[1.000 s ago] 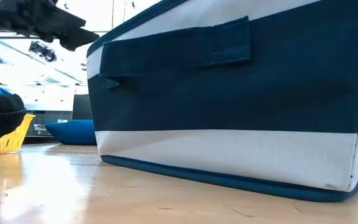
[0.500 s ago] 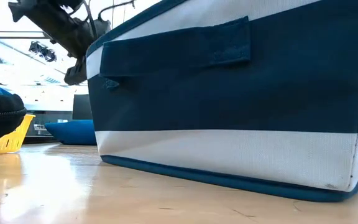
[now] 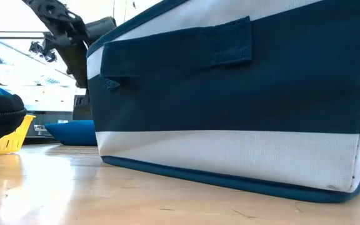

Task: Pick & place medical supplies in basket/bin
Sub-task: Put the blue patient gown into the blue bin

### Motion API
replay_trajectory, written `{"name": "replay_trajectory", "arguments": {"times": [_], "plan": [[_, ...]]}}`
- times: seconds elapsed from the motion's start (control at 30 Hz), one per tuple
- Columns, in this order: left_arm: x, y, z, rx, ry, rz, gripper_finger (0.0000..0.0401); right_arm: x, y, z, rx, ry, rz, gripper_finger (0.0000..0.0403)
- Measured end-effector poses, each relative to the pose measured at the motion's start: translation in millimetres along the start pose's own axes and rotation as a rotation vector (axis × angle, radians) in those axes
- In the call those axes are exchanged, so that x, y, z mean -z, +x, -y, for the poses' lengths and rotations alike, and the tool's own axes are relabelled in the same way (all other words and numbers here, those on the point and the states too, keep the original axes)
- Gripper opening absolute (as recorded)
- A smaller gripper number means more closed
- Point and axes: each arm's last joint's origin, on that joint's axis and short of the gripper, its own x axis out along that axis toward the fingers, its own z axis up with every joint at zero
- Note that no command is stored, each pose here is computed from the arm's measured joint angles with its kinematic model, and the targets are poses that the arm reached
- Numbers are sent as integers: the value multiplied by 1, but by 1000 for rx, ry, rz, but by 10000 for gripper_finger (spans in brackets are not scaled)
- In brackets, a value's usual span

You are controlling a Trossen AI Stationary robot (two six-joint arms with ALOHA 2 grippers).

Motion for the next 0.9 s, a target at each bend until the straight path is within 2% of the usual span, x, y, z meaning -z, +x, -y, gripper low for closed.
{"name": "replay_trajectory", "arguments": {"times": [0.13, 0.23, 0.4, 0.47, 0.73, 0.9], "plan": [[5, 19, -5, -8, -74, -87, 396, 0, 0, 0, 3, 9, -2, 233], [9, 28, -7, 41, -91, -130, 395, 0, 0, 0, 3, 12, -2, 233], [10, 39, -3, 270, -146, -144, 395, 0, 0, 0, 4, 11, -3, 233], [10, 44, -1, 317, -164, -146, 395, 0, 0, 0, 4, 10, -4, 233], [14, 75, 12, 413, -193, -216, 394, 1, 0, 0, -15, 8, -20, 233], [15, 86, 21, 426, -165, -256, 388, 2, -1, -1, -35, 8, -32, 233]]}}
